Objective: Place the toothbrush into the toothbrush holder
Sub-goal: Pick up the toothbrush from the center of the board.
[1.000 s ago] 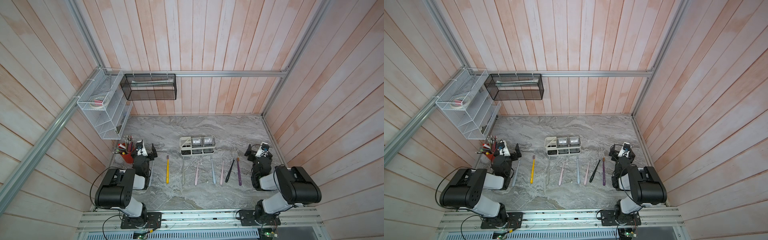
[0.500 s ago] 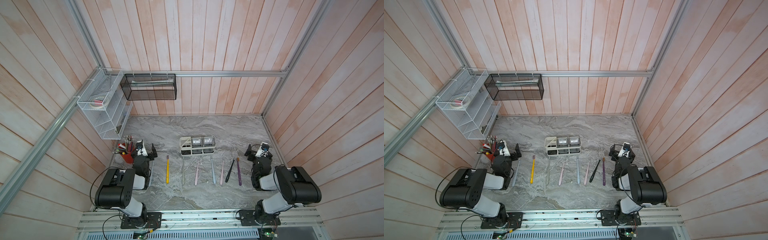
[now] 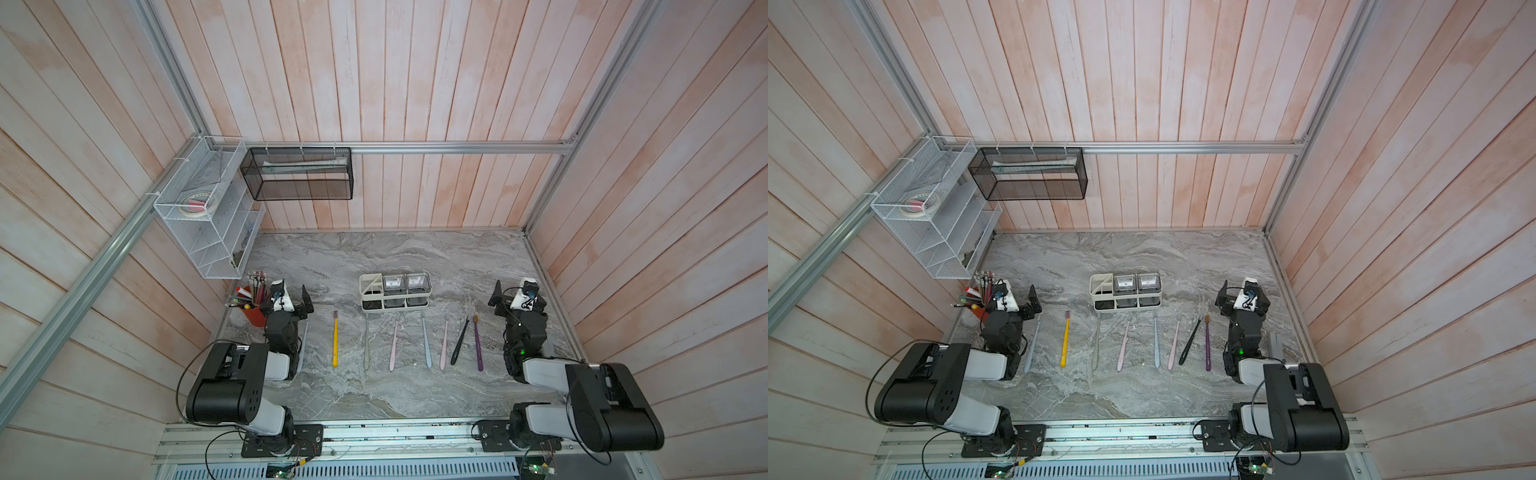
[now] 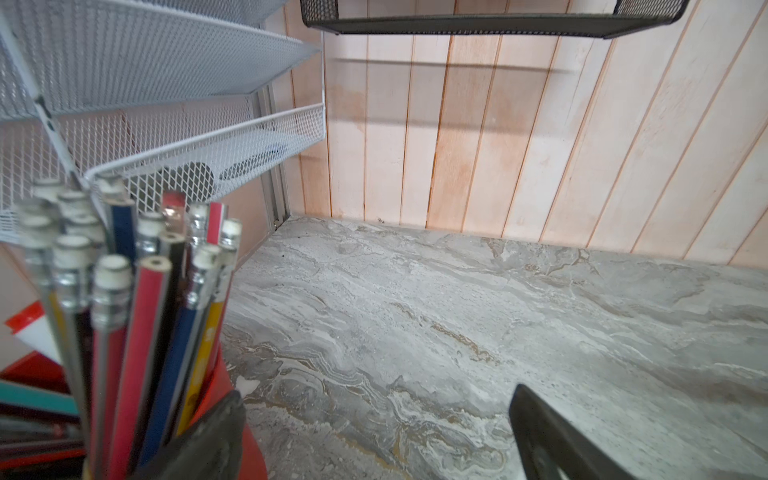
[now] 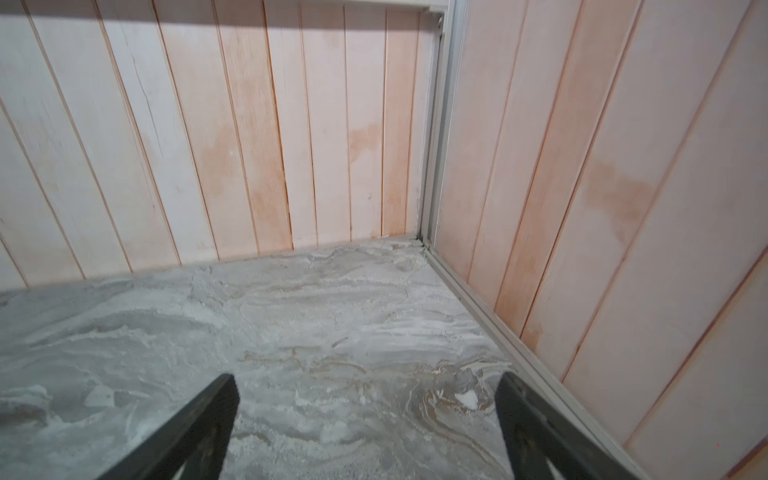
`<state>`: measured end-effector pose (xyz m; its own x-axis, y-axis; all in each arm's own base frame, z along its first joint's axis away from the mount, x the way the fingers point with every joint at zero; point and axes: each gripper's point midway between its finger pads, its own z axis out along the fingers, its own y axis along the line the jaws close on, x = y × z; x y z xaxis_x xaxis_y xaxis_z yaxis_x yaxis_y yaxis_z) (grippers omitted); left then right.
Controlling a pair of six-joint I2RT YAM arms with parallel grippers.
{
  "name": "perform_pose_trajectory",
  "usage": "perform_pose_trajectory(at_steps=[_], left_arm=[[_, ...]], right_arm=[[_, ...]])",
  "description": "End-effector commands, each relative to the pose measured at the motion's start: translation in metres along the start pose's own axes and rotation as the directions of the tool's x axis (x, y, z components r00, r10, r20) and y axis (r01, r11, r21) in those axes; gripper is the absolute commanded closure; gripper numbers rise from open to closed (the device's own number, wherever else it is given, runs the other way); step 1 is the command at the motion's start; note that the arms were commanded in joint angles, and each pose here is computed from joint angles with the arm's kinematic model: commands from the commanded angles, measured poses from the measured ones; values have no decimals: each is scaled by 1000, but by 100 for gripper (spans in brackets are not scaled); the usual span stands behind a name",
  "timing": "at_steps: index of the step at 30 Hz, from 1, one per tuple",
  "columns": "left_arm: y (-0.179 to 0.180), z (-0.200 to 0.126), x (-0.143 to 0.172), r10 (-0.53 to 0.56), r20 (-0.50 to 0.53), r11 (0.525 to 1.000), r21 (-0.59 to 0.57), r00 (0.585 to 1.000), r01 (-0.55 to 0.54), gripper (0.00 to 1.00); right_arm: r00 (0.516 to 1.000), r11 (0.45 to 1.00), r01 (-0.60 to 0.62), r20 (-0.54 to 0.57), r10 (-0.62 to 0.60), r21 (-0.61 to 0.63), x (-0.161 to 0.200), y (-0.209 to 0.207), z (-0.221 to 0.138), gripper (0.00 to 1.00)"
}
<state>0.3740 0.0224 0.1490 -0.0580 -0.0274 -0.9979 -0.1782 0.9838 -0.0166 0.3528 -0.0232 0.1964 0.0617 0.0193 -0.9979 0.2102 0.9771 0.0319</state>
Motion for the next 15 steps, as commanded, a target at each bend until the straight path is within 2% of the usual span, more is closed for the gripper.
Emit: perform_pose_trajectory(at_steps=[1,4,7,10,13,15], left_arm=[[-4,-10,-19,37,40,999,0,999,-37,0],[-4,-22,-44,-8,89,1000,-20,996,9,0],[-19,-34,-75,-77,135,995,75,988,68,0],[-30,-44,-109,-232,151,963,174,961,205,0],[-27,-55,-123,-437,86,889,194,895,415,0],[-16,-63,-127,-559,74,824,161,826,543,0]], right_arm=[[999,1000,1,39,-1,-19,-27,8,-9,2],[991,992,-114,68,117,-53,-54,12,-14,2],[965,958,-256,30,262,-132,-72,23,-18,2],[905,892,-422,-15,426,-161,-76,25,-25,2],[847,810,-525,-66,528,-262,-80,35,-35,2],[838,786,-539,-100,536,-303,-82,41,-39,2]])
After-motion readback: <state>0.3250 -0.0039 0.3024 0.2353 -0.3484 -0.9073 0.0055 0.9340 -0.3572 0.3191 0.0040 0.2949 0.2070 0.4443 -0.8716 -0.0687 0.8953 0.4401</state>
